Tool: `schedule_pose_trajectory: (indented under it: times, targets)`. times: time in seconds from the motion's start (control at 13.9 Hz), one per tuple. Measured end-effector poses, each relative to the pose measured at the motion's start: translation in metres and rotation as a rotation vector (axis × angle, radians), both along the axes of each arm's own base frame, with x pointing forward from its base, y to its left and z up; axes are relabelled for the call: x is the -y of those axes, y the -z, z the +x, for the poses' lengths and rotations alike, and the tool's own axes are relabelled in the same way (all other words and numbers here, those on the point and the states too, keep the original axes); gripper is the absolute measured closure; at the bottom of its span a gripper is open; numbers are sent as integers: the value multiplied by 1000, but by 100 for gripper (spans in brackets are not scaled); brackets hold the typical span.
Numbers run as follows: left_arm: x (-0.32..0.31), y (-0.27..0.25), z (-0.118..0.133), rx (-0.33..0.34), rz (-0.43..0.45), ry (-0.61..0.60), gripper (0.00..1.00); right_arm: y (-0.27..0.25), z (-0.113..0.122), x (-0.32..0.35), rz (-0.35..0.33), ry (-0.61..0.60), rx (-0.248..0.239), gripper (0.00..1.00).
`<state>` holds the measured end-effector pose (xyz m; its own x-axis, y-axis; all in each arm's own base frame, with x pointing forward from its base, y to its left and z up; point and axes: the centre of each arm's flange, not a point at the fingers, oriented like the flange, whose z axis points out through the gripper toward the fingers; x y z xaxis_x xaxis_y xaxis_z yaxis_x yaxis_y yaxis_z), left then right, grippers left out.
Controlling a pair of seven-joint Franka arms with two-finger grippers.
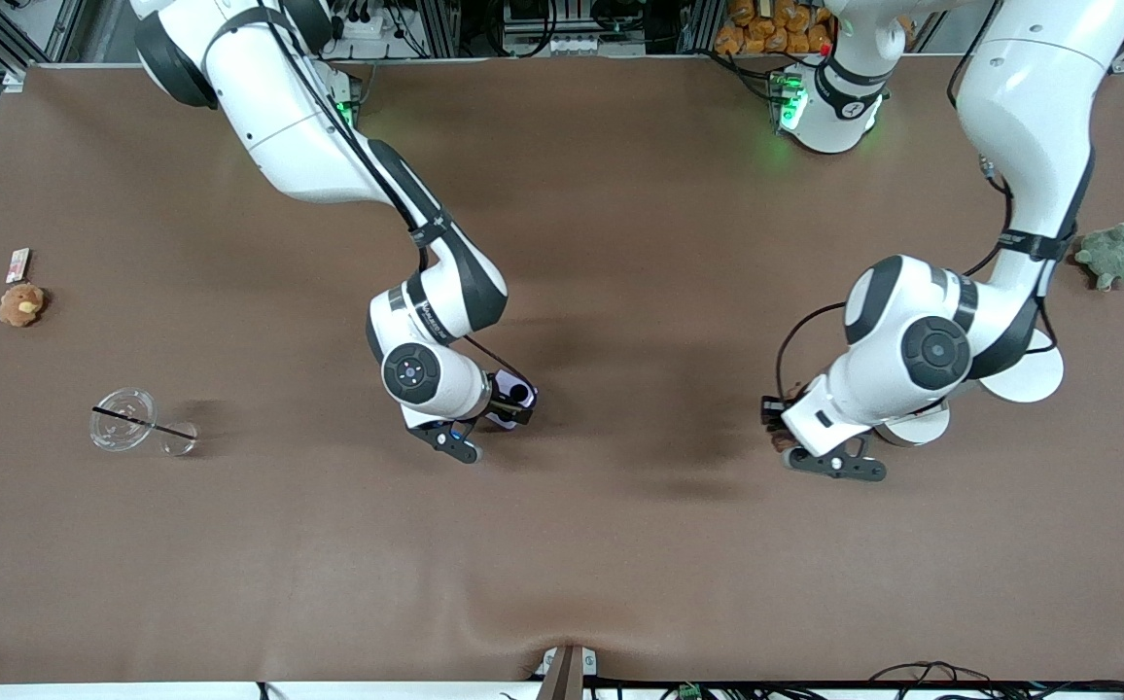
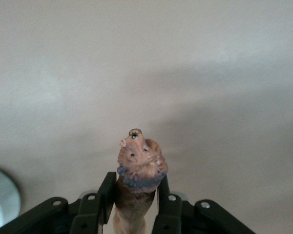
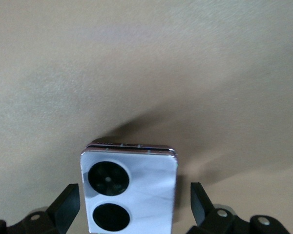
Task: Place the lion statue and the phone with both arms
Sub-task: 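Lift the lion with the left gripper while the right gripper grasps the phone, then carry the lion toward the lamp while the right gripper sets the phone by the dish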
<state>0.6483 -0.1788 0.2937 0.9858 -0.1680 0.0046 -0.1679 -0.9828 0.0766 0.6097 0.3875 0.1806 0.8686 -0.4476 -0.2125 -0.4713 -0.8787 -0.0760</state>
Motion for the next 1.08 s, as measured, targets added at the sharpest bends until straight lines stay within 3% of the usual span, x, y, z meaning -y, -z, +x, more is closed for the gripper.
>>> schedule_pose_trajectory:
  times: [0.29,0.43,0.72,0.93,1.08]
  targets:
    - [-54,26,-9,-2,89,3,62,11,-5,-6,-5,2,-4,0]
    - [-78,44,-16,14,82,-20,62,14,-5,-5,-8,3,-7,0]
    - [-109,69,-28,24,57,-64,62,9,-3,-5,-8,1,-4,16]
    - [-109,77,-31,34,44,-70,62,2,7,7,-15,-30,4,16]
    - [-107,85,-36,36,34,-68,62,-13,22,39,-19,-113,-34,16]
